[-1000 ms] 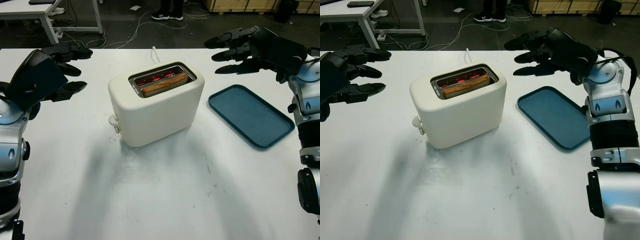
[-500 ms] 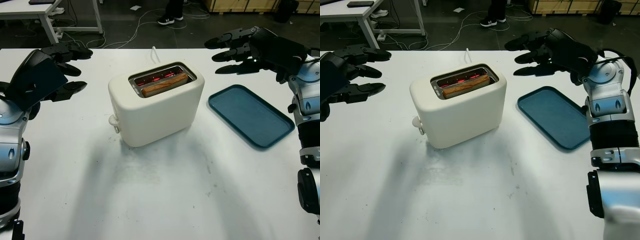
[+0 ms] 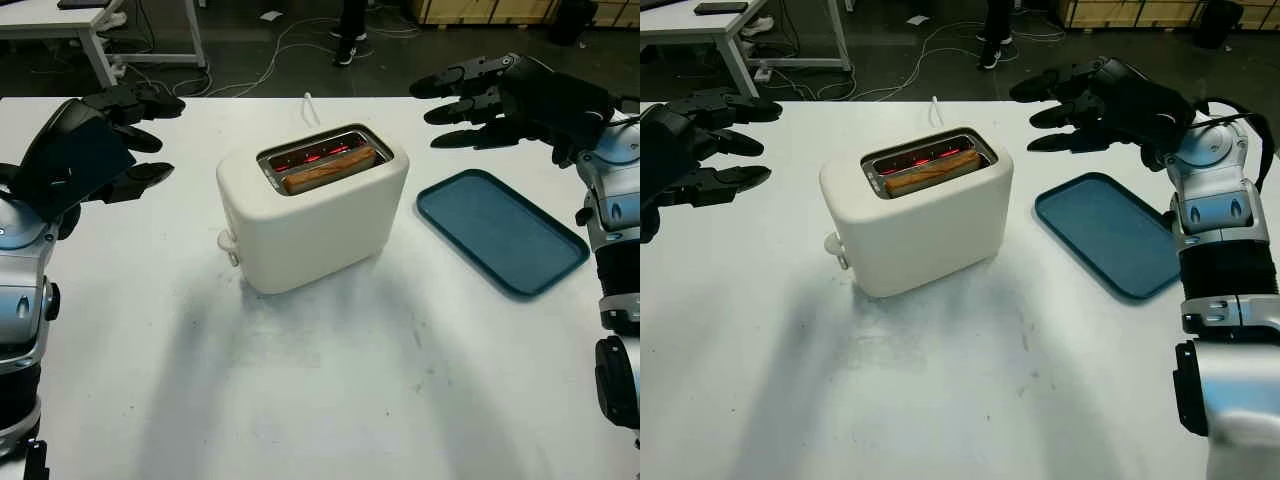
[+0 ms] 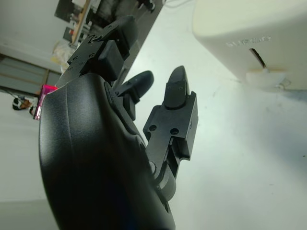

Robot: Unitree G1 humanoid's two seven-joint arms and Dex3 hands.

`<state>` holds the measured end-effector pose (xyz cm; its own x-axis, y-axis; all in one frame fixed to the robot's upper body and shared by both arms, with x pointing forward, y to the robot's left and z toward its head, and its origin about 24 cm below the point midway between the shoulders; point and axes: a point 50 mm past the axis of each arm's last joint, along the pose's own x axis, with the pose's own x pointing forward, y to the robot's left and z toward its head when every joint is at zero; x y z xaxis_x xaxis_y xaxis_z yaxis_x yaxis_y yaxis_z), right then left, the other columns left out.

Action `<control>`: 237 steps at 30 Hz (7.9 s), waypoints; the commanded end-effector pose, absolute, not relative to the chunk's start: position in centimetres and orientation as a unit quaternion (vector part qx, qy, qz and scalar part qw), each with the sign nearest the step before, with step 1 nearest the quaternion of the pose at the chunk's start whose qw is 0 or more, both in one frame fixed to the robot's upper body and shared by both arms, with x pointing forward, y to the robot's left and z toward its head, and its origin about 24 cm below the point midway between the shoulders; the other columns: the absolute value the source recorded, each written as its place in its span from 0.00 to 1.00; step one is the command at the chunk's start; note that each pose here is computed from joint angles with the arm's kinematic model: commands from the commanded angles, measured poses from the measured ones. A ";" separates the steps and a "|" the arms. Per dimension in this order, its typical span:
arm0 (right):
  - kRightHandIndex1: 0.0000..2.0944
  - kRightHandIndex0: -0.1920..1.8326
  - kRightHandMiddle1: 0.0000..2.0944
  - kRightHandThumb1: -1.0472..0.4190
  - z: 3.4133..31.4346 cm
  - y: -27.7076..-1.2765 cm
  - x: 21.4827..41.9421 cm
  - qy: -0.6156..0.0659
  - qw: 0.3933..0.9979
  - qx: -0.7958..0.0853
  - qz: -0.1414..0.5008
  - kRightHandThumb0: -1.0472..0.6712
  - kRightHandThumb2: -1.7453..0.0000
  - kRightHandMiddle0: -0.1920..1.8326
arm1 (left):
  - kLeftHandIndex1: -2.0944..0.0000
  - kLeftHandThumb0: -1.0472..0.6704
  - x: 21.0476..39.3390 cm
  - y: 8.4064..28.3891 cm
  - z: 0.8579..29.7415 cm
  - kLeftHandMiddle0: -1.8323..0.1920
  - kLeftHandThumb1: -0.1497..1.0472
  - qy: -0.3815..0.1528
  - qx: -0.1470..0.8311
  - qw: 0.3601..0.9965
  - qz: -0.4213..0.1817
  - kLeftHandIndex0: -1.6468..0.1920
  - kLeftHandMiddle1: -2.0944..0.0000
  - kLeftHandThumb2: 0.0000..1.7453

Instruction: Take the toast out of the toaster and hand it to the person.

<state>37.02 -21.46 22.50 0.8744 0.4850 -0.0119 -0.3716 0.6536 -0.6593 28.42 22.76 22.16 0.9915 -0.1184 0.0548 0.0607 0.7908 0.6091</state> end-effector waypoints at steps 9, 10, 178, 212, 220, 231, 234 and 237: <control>0.04 0.45 0.00 0.17 22.6 -21.4 36.9 -0.089 0.898 -0.360 0.237 0.28 1.00 0.44 | 0.78 0.68 28.3 22.9 22.2 0.84 0.89 -0.049 0.320 0.945 -0.042 0.70 0.48 0.17; 0.04 0.45 0.00 0.17 22.6 -21.4 36.9 -0.089 0.898 -0.360 0.237 0.28 1.00 0.44 | 0.78 0.68 28.3 22.9 22.2 0.84 0.89 -0.049 0.320 0.945 -0.042 0.70 0.48 0.16; 0.07 0.44 0.00 0.19 22.5 -21.0 37.0 -0.090 0.899 -0.351 0.245 0.32 1.00 0.44 | 0.75 0.67 28.5 22.9 22.0 0.86 0.89 -0.043 0.310 0.949 -0.047 0.73 0.47 0.18; 0.08 0.44 0.01 0.18 22.4 -21.2 37.1 -0.090 0.898 -0.353 0.245 0.31 1.00 0.44 | 0.74 0.67 28.3 22.9 22.0 0.85 0.89 -0.045 0.316 0.946 -0.046 0.73 0.47 0.17; 0.08 0.43 0.00 0.18 22.3 -21.2 37.1 -0.083 0.901 -0.349 0.244 0.31 1.00 0.44 | 0.74 0.67 28.4 22.9 21.9 0.85 0.89 -0.043 0.312 0.948 -0.046 0.73 0.47 0.18; 0.09 0.43 0.00 0.18 22.3 -21.2 37.1 -0.086 0.902 -0.343 0.248 0.31 1.00 0.43 | 0.74 0.67 28.4 23.0 21.8 0.86 0.89 -0.042 0.309 0.949 -0.045 0.74 0.46 0.18; 0.09 0.44 0.00 0.18 22.2 -21.2 37.1 -0.083 0.902 -0.345 0.246 0.29 1.00 0.44 | 0.74 0.67 28.4 22.9 21.9 0.86 0.89 -0.042 0.310 0.949 -0.045 0.73 0.46 0.18; 0.09 0.43 0.00 0.18 22.2 -21.2 37.1 -0.083 0.904 -0.339 0.247 0.28 1.00 0.44 | 0.74 0.66 28.4 22.9 21.9 0.86 0.89 -0.042 0.309 0.949 -0.044 0.74 0.46 0.18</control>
<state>37.10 -21.26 22.13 0.8665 0.4985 -0.0250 -0.3872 0.6397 -0.6640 28.38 22.82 21.79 0.9919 -0.1174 0.0479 0.0662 0.8018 0.5939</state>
